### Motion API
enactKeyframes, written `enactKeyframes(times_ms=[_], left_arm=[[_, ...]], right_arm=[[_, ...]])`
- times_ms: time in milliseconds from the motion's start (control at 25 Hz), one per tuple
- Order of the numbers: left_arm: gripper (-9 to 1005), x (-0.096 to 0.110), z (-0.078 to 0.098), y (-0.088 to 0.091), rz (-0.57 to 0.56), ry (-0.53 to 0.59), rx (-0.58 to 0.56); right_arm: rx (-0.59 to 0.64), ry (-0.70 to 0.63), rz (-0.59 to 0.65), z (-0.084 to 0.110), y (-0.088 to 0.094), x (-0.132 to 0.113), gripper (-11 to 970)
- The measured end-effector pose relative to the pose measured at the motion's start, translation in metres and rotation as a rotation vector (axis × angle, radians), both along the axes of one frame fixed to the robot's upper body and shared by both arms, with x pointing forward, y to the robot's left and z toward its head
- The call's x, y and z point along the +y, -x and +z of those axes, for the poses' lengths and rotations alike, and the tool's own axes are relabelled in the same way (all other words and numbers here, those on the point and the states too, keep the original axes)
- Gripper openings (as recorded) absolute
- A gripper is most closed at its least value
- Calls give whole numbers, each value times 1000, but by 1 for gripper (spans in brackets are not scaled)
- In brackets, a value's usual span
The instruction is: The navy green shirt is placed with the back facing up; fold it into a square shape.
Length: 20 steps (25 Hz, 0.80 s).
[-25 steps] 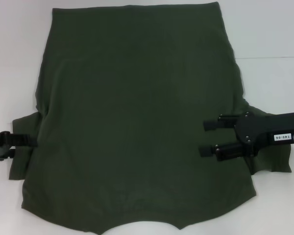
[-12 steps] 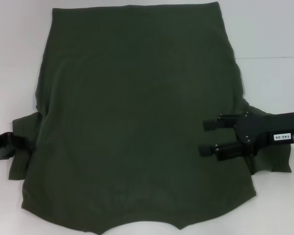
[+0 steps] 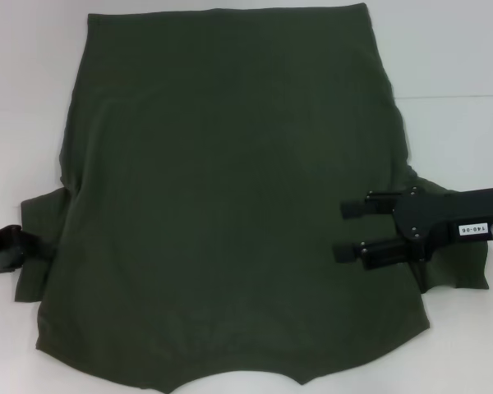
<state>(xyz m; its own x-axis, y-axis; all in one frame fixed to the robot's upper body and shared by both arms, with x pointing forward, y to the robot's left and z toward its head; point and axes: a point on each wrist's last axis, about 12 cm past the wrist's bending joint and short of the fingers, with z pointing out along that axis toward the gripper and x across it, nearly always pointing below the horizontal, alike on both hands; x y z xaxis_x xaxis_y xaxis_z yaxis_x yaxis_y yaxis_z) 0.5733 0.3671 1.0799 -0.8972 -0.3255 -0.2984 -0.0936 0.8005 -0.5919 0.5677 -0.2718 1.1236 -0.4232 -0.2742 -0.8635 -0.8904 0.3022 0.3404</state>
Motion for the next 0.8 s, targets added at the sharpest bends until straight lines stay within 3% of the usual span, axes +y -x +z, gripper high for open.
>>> enactKeyframes(times_ms=[240, 440, 640, 800], left_arm=[[234, 2, 0, 0, 11, -3, 7], [21, 1, 1, -1, 11, -2, 6], [13, 6, 5, -3, 14, -18, 0], [7, 27, 22, -7, 30, -74, -16]], right_arm=[[-3, 2, -4, 0, 0, 0, 945], [-4, 2, -5, -1, -1, 0, 945], [-3, 2, -6, -1, -1, 0, 944], [-3, 3, -6, -1, -1, 0, 944]])
